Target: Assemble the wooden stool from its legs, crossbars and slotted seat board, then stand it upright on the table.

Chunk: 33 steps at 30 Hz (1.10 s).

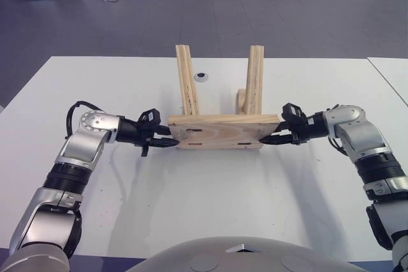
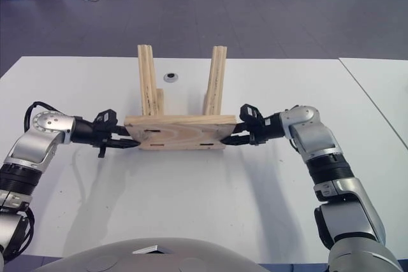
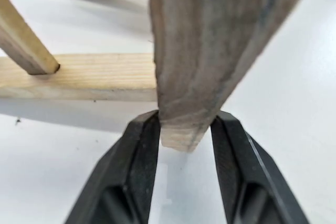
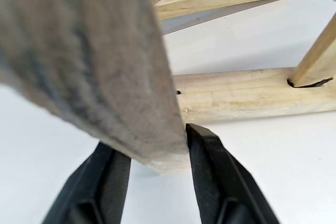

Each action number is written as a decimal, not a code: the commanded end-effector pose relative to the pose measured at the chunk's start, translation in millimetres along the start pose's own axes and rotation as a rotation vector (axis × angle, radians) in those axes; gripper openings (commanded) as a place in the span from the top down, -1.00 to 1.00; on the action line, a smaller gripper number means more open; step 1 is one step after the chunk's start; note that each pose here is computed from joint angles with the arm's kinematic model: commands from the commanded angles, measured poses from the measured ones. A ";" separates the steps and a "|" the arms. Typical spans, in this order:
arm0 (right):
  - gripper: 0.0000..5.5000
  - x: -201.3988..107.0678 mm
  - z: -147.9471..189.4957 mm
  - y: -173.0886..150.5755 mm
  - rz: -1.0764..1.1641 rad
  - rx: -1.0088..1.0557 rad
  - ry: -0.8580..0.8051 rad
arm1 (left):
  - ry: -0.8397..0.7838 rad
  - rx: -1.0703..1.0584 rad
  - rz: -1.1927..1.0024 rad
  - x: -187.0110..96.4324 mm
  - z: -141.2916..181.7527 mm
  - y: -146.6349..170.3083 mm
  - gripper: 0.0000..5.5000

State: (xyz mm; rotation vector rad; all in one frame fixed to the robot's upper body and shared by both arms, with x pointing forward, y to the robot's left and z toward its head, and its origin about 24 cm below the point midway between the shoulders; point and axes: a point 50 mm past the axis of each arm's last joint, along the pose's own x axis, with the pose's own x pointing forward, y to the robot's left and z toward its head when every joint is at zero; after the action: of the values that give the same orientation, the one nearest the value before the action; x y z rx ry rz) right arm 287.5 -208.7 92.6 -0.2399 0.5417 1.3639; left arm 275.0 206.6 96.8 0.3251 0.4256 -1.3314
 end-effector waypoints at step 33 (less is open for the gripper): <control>-0.17 -69.5 48.8 52.1 0.321 1.142 -0.353 | -0.285 -1.166 -0.322 -69.6 68.9 -31.6 -0.04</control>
State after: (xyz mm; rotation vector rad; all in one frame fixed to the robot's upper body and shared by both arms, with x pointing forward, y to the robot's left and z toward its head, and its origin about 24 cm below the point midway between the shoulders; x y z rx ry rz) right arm 245.6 -233.9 178.6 1.0699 1.0412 1.1813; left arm 238.7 225.5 190.9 -0.9515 1.0038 -1.2417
